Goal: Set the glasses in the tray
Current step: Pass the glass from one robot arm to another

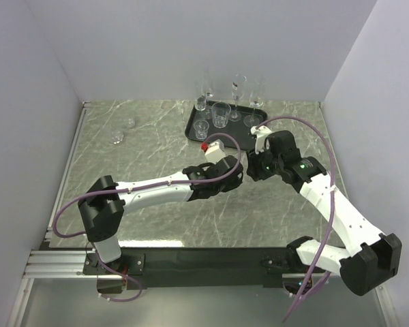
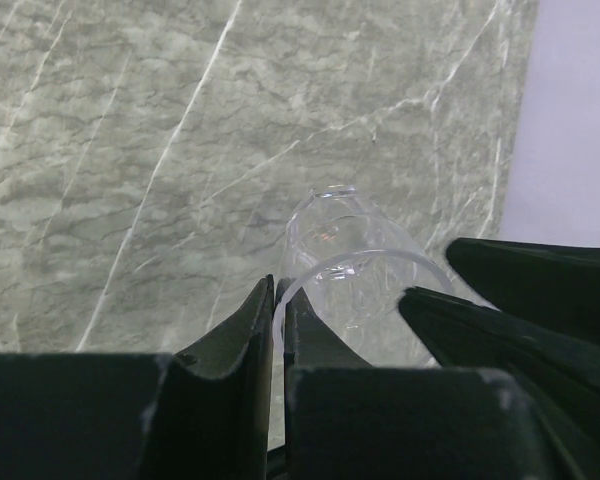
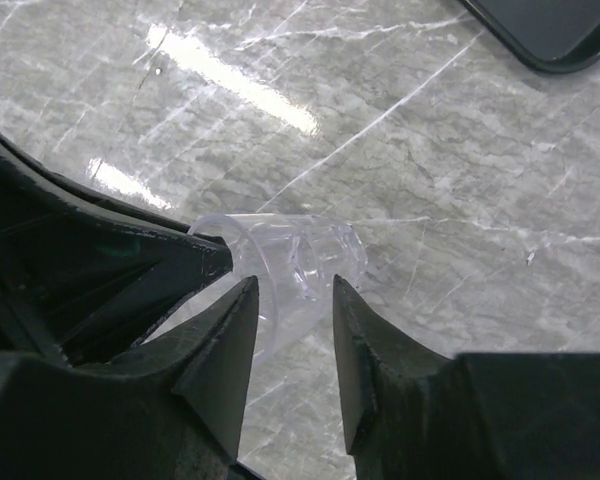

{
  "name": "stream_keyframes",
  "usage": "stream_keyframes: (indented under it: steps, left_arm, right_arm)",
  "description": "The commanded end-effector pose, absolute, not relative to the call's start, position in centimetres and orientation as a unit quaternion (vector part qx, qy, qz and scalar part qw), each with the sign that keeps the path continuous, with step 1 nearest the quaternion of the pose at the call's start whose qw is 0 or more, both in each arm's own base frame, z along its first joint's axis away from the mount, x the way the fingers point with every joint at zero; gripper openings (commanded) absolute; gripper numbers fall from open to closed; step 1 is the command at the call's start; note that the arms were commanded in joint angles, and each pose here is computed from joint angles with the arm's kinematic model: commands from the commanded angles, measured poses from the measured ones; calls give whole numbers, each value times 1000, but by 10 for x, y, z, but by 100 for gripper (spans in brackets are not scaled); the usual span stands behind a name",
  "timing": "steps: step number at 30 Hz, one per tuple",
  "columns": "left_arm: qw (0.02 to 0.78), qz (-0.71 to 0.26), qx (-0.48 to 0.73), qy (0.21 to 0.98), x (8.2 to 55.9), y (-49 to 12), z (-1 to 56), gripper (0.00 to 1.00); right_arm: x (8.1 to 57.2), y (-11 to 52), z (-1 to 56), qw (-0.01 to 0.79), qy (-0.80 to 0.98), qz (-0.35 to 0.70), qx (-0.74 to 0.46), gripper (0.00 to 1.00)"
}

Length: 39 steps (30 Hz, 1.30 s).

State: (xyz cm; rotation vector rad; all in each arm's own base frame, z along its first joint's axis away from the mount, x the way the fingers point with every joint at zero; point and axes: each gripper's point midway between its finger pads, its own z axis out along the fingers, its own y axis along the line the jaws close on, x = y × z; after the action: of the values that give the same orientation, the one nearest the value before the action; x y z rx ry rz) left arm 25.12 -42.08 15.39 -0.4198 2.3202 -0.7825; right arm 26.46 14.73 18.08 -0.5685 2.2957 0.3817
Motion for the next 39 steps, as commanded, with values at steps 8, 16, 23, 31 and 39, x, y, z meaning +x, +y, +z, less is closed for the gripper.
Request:
stream_keyframes:
  steps: [8, 16, 23, 31, 39]
  left_arm:
    - [339, -325, -160, 868, 258, -436, 182, 0]
    - [354, -381, -135, 843, 251, -436, 202, 22]
    - [363, -445, -64, 816, 232, -437, 216, 56]
    - [401, -451, 9, 797, 221, -412, 234, 78]
    - [471, -329, 52, 817, 260, -330, 240, 92]
  right_arm:
    - [275, 144, 165, 350, 903, 117, -221, 27]
    - [282, 141, 171, 357, 899, 102, -234, 0]
    - [275, 144, 184, 353, 880, 153, -279, 0]
    - [278, 141, 191, 342, 867, 196, -306, 0]
    - [322, 136, 201, 375, 865, 186, -278, 0]
